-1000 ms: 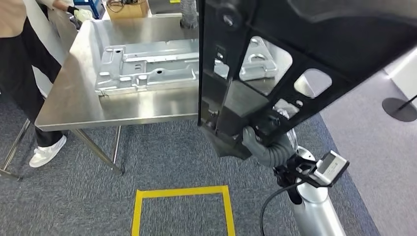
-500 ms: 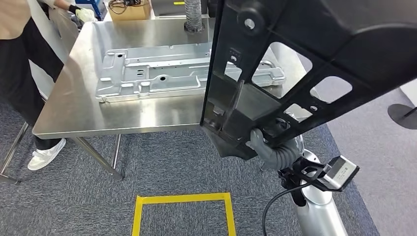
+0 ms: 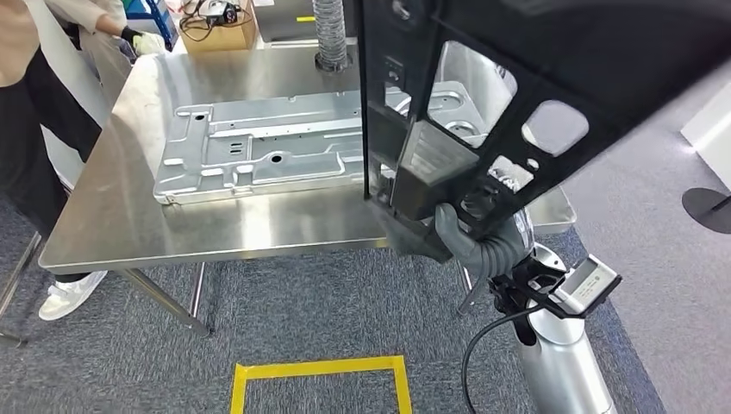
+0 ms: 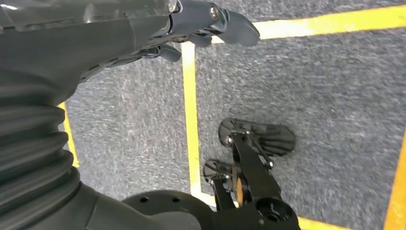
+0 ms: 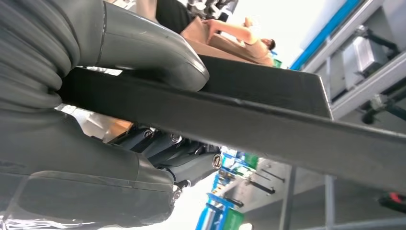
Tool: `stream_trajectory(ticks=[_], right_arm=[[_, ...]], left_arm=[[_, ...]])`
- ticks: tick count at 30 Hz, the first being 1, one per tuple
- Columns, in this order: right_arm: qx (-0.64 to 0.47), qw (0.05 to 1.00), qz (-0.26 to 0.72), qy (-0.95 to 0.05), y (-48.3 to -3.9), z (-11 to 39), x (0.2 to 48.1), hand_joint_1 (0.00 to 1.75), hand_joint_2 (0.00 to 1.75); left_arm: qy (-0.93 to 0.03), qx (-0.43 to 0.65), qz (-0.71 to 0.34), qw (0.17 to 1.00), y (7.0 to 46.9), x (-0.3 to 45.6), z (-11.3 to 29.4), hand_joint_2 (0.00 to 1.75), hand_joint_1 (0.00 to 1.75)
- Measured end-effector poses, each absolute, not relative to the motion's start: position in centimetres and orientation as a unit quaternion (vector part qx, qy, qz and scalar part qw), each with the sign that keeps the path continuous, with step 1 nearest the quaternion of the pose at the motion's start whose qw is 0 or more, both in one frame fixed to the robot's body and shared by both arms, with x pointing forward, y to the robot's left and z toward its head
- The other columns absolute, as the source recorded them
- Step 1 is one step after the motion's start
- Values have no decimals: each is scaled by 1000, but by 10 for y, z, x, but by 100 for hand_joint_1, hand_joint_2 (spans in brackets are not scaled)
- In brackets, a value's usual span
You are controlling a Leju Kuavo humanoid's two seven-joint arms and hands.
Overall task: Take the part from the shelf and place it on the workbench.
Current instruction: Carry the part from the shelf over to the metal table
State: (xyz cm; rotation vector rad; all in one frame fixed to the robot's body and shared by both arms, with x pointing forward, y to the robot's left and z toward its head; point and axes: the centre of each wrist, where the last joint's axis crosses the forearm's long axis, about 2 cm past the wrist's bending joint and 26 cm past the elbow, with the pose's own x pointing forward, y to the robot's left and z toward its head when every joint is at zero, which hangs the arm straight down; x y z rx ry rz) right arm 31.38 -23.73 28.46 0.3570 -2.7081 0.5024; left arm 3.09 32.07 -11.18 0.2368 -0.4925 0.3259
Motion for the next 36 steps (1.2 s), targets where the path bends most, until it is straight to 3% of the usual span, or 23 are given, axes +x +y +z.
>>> stream_trajectory(ticks=[36], right_arm=[[137,164,170,-962,-244,305,324,175,175]], left_arm=[[-254,118,155,948,326,39,-111,175,0]])
